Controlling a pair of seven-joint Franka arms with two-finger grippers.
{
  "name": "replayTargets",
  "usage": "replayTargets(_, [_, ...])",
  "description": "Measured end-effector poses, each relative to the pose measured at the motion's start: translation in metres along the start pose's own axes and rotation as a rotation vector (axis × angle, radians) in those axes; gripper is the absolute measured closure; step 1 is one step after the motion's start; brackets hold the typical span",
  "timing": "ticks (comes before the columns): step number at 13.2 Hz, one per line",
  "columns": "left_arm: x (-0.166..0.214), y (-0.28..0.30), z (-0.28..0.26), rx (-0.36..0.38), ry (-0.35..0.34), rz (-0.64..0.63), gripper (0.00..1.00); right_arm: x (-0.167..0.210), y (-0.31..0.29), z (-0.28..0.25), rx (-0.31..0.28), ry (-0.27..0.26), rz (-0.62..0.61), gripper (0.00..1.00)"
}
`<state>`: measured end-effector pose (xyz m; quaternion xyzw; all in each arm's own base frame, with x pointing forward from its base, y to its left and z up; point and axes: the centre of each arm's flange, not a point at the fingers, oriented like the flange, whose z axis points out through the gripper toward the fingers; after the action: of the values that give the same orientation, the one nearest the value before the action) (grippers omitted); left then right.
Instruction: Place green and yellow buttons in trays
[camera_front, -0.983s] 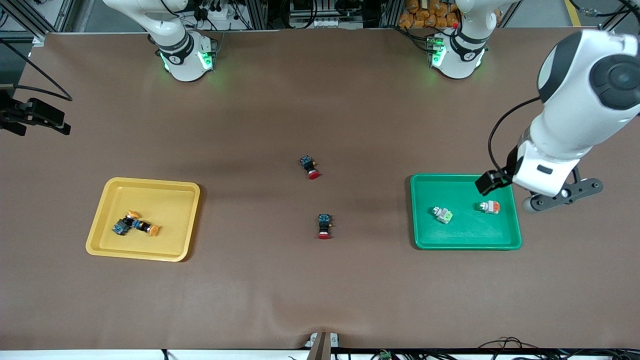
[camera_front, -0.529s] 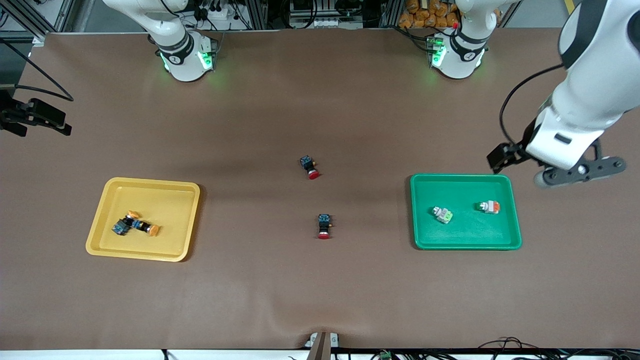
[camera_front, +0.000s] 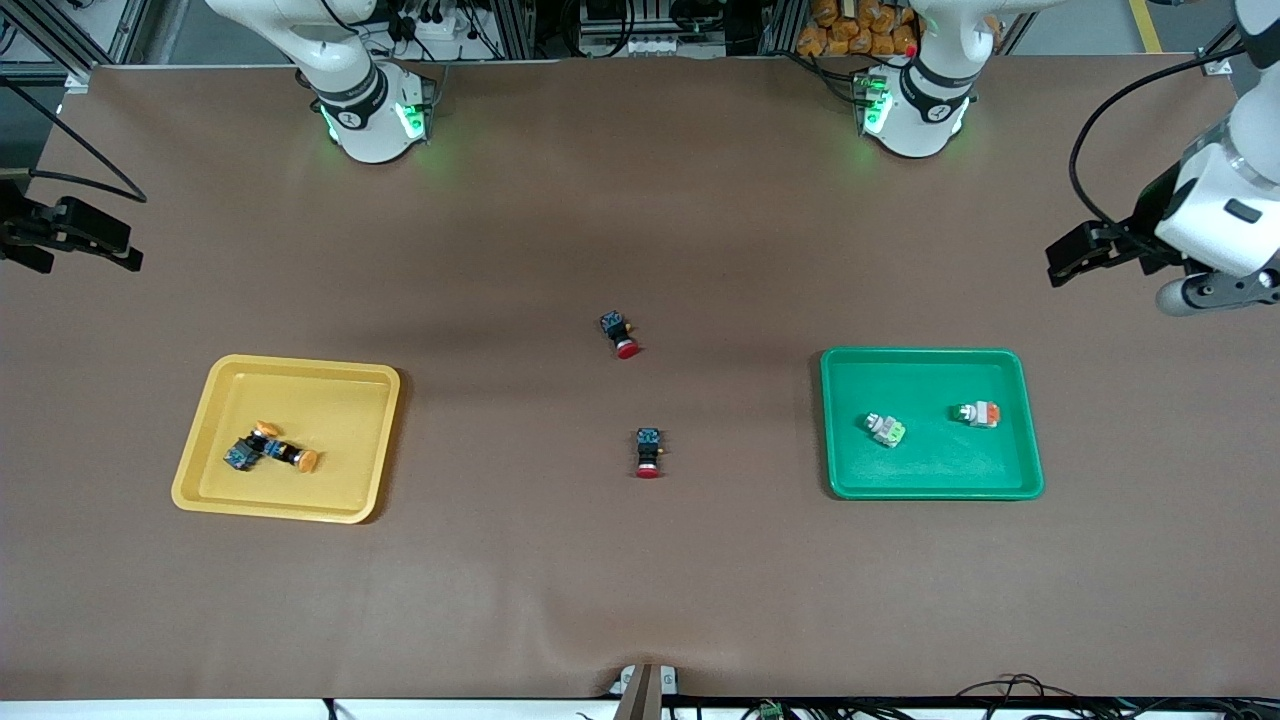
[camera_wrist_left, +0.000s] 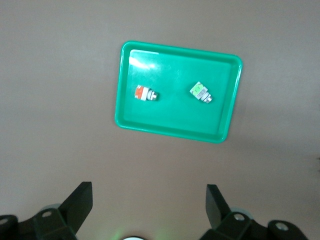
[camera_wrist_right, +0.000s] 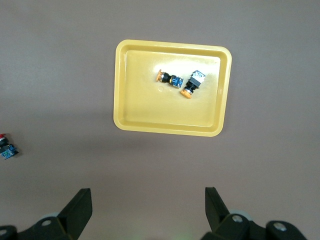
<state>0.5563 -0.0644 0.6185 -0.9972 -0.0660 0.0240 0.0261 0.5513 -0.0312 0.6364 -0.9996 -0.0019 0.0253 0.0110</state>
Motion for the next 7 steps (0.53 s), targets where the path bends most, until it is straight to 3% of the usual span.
replayTargets(7, [-0.038, -0.004, -0.005, 0.004, -0.017, 0.084, 0.0, 0.0, 0.0, 0.0, 0.0, 0.0, 0.0, 0.0])
